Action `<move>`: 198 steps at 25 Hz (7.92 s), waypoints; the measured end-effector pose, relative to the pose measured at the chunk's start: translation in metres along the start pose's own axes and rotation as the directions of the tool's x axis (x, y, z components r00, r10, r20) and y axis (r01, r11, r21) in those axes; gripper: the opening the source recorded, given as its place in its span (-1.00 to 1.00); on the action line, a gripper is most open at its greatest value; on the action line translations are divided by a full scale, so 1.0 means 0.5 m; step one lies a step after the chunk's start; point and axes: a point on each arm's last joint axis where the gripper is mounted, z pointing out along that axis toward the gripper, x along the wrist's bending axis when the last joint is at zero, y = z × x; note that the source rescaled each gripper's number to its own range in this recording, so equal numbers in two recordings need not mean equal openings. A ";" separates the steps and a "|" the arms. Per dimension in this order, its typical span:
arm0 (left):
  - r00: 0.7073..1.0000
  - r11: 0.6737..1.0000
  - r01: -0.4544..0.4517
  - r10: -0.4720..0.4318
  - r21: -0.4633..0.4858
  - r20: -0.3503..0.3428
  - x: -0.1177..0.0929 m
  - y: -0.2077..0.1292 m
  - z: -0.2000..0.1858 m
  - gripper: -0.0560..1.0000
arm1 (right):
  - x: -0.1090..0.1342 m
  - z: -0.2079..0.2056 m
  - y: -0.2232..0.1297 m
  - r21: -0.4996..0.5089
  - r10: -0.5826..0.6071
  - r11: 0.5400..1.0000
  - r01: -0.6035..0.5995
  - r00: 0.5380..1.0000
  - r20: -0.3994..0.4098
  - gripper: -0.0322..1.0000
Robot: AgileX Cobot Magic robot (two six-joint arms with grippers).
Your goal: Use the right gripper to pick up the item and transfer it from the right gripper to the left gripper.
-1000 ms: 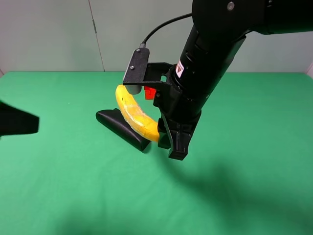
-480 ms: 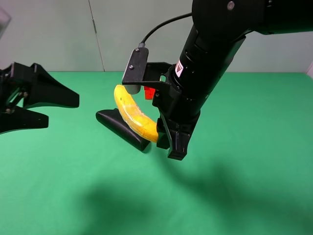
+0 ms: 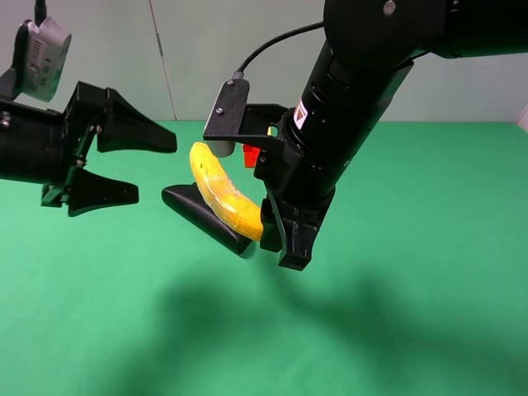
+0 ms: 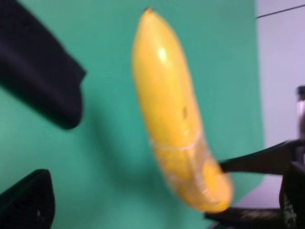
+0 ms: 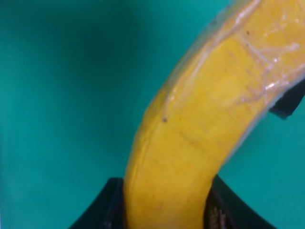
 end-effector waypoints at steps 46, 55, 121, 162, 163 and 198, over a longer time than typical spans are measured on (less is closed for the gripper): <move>0.944 0.960 0.223 -0.256 0.171 0.209 0.069 0.044 0.132 0.72 | 0.015 -0.001 0.013 -0.071 0.002 0.997 -0.008 0.996 -0.085 -0.93; 0.928 0.953 0.221 -0.271 0.209 0.256 0.059 0.040 0.129 0.34 | 0.015 -0.001 0.013 -0.071 0.001 0.997 -0.007 0.996 -0.085 -0.93; 0.930 0.954 0.214 -0.265 0.212 0.254 0.060 0.039 0.129 -0.89 | 0.040 -0.371 -0.197 -0.190 0.429 0.903 -0.385 0.829 0.359 1.00; 0.943 0.960 0.154 -0.214 0.234 0.256 0.060 0.032 0.128 -0.89 | 0.346 -0.253 -0.496 -0.709 0.725 0.586 -0.393 0.645 0.242 1.00; 0.943 0.960 0.152 -0.212 0.233 0.257 0.060 0.032 0.128 -0.89 | 0.346 -0.253 -0.496 -0.709 0.725 0.586 -0.393 0.645 0.242 1.00; 0.968 0.978 -0.168 0.187 0.123 -0.165 0.000 -0.003 -0.117 -0.89 | 0.355 -0.255 -0.495 -0.788 0.919 0.393 -0.473 0.227 0.322 1.00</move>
